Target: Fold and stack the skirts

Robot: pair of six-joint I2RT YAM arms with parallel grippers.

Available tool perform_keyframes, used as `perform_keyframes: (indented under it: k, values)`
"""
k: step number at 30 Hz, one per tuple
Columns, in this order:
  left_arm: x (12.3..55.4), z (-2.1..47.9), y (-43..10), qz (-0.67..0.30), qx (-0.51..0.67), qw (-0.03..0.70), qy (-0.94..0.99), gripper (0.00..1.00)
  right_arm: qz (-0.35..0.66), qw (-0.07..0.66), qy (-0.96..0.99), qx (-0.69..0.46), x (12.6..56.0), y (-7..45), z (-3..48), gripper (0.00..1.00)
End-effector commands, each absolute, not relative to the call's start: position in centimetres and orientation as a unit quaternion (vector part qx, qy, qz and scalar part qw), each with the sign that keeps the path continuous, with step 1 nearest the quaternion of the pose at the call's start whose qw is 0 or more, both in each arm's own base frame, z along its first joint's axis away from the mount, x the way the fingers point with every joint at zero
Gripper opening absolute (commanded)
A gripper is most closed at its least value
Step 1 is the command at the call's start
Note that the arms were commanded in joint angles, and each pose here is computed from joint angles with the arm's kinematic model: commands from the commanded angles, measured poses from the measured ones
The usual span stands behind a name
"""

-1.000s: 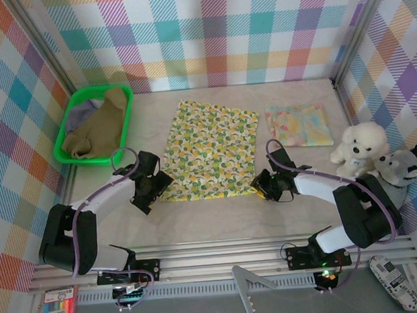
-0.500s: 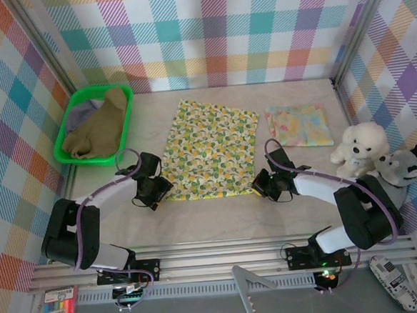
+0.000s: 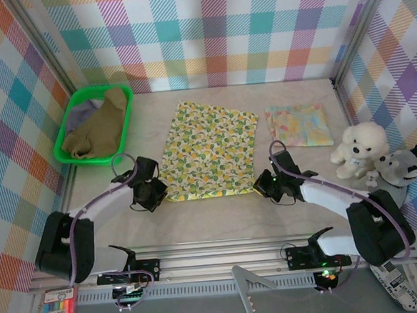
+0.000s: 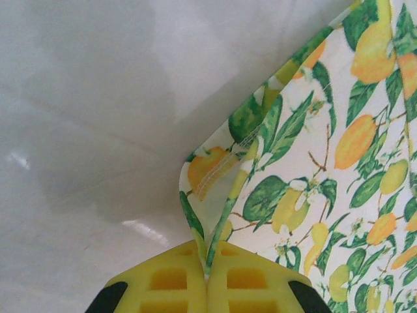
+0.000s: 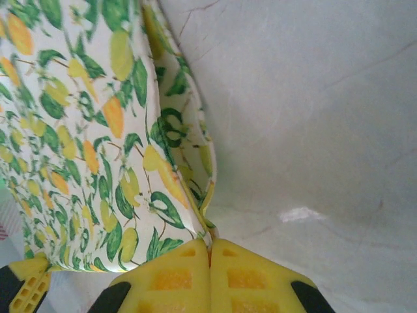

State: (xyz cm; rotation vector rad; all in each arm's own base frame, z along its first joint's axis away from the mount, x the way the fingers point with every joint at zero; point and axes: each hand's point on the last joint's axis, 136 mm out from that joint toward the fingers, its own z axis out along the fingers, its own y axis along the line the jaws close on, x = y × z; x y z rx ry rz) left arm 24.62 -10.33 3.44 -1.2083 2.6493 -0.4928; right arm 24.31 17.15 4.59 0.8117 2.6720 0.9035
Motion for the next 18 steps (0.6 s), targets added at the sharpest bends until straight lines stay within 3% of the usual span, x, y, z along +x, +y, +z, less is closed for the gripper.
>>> perform_keyframes:
  k: [1,5,11,18]
  values:
    - [21.2,2.7,-8.4,-0.127,-0.443,0.083,0.884,0.0,0.294,0.111,0.908,0.278,22.9,16.0,4.6,0.0]
    - [23.2,8.2,-8.2,-0.157,-0.432,0.146,0.876,0.0,0.325,0.184,0.889,0.265,24.3,15.7,9.0,0.0]
    - [31.6,20.9,-8.4,-0.169,-0.343,0.303,0.873,0.0,0.331,0.331,0.835,0.288,30.0,13.8,16.9,0.0]
    - [41.8,24.4,-10.4,-0.159,-0.273,0.359,0.878,0.0,0.318,0.361,0.801,0.355,38.1,12.9,18.4,0.0]
